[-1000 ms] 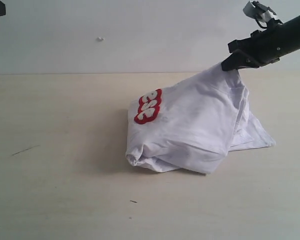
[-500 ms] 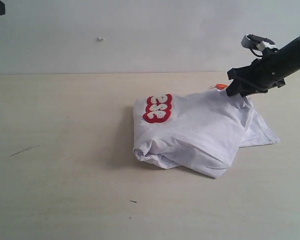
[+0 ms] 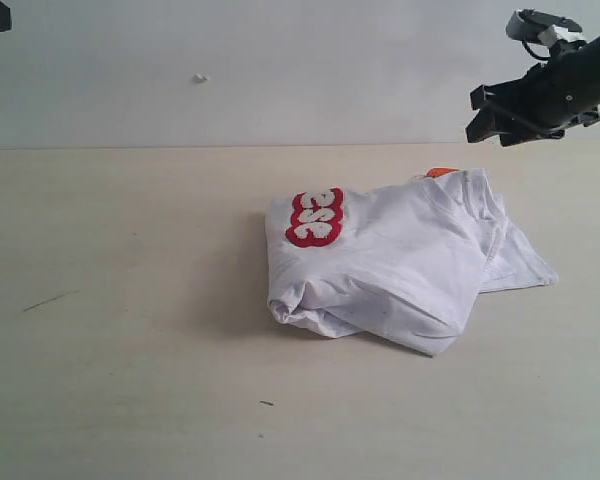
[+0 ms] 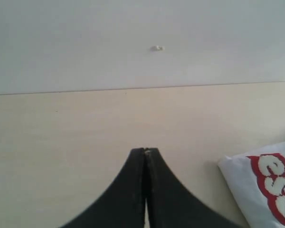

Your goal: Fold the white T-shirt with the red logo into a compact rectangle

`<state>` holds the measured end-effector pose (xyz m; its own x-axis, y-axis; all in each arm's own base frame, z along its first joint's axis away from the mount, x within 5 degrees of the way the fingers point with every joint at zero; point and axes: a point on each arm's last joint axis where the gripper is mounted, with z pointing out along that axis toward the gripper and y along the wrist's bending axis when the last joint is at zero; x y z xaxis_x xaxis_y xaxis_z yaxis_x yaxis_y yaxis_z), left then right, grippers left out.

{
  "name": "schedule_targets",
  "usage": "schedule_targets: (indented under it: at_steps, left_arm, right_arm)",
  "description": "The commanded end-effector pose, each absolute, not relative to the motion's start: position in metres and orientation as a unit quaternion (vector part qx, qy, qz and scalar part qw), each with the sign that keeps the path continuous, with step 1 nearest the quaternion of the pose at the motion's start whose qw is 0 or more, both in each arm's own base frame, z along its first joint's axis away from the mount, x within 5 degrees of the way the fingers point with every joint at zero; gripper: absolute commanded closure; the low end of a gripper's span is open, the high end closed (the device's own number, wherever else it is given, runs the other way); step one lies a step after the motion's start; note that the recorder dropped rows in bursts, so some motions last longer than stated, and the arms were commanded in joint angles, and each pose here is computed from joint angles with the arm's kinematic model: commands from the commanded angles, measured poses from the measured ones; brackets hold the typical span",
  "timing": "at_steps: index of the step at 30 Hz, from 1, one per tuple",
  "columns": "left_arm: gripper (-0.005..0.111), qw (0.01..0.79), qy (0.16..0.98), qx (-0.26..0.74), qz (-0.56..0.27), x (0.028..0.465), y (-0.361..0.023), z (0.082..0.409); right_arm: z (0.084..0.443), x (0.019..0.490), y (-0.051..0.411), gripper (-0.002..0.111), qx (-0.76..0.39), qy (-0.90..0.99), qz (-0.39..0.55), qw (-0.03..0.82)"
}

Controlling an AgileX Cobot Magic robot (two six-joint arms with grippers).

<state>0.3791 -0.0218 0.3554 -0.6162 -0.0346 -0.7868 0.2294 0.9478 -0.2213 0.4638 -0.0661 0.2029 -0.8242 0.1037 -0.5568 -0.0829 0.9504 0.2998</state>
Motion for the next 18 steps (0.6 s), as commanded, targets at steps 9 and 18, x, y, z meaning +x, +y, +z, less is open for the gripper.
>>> schedule_targets:
  at_steps: [9, 18]
  left_arm:
    - [0.107, 0.421, 0.887, 0.073, -0.175, 0.375, -0.028, 0.347]
    - [0.107, 0.427, 0.885, 0.06, -0.177, 0.374, -0.027, 0.317]
  right_arm:
    - [0.199, 0.452, -0.058, 0.108, -0.03, 0.969, 0.103, 0.223]
    - [0.16, 0.441, -0.008, 0.108, -0.086, 0.974, 0.075, 0.198]
